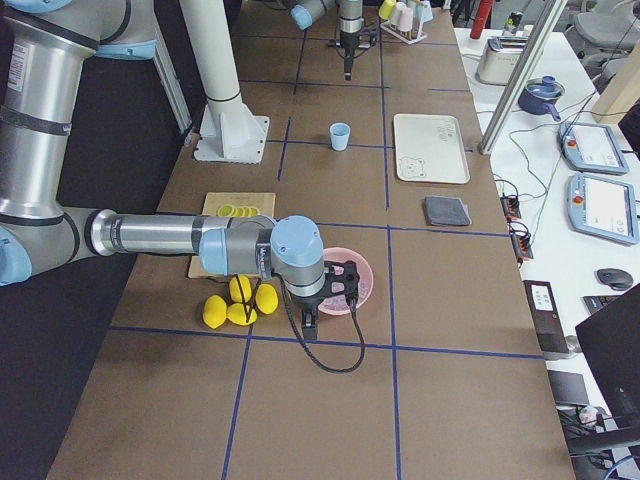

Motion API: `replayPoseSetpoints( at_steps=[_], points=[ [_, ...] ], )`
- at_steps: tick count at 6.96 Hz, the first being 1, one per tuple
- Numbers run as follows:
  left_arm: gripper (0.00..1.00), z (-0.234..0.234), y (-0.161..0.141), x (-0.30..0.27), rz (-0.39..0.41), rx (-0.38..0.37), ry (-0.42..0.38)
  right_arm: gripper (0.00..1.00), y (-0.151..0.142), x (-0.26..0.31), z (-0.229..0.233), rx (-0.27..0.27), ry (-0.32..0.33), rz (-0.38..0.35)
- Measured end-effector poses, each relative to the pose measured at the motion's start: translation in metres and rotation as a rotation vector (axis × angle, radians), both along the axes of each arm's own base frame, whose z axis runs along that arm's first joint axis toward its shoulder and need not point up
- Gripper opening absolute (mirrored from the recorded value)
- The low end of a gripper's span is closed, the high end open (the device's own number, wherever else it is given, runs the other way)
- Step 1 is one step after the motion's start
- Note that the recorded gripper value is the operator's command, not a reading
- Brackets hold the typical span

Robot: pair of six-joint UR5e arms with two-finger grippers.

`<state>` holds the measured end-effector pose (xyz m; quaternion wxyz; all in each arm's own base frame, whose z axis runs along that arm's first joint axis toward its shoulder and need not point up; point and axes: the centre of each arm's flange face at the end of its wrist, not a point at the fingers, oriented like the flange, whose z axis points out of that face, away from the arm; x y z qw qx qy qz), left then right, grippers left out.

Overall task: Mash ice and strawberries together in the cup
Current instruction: 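Withdraw the left gripper back toward the steel pestle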

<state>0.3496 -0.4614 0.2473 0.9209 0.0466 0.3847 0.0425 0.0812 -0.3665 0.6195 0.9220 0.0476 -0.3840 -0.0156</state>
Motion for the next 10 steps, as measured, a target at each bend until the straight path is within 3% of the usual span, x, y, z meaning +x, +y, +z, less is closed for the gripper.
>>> replayPoseSetpoints(
  at_steps=[2,4,7,10],
  points=[
    [1.0,0.103,-0.028,-0.14,0.105,0.065,-0.043,1.0,-0.001,0.0,-0.001,0.002,0.0,0.001],
    [1.0,0.188,-0.036,-0.246,0.145,0.063,-0.023,1.0,-0.002,0.0,-0.002,0.011,0.0,0.003],
    [1.0,0.308,-0.035,-0.282,0.119,0.082,-0.006,1.0,-0.003,0.0,-0.003,0.02,0.001,0.004],
    [1.0,0.394,-0.043,-0.276,0.004,0.04,0.022,1.0,-0.003,0.0,-0.003,0.022,0.001,0.003]
  ],
)
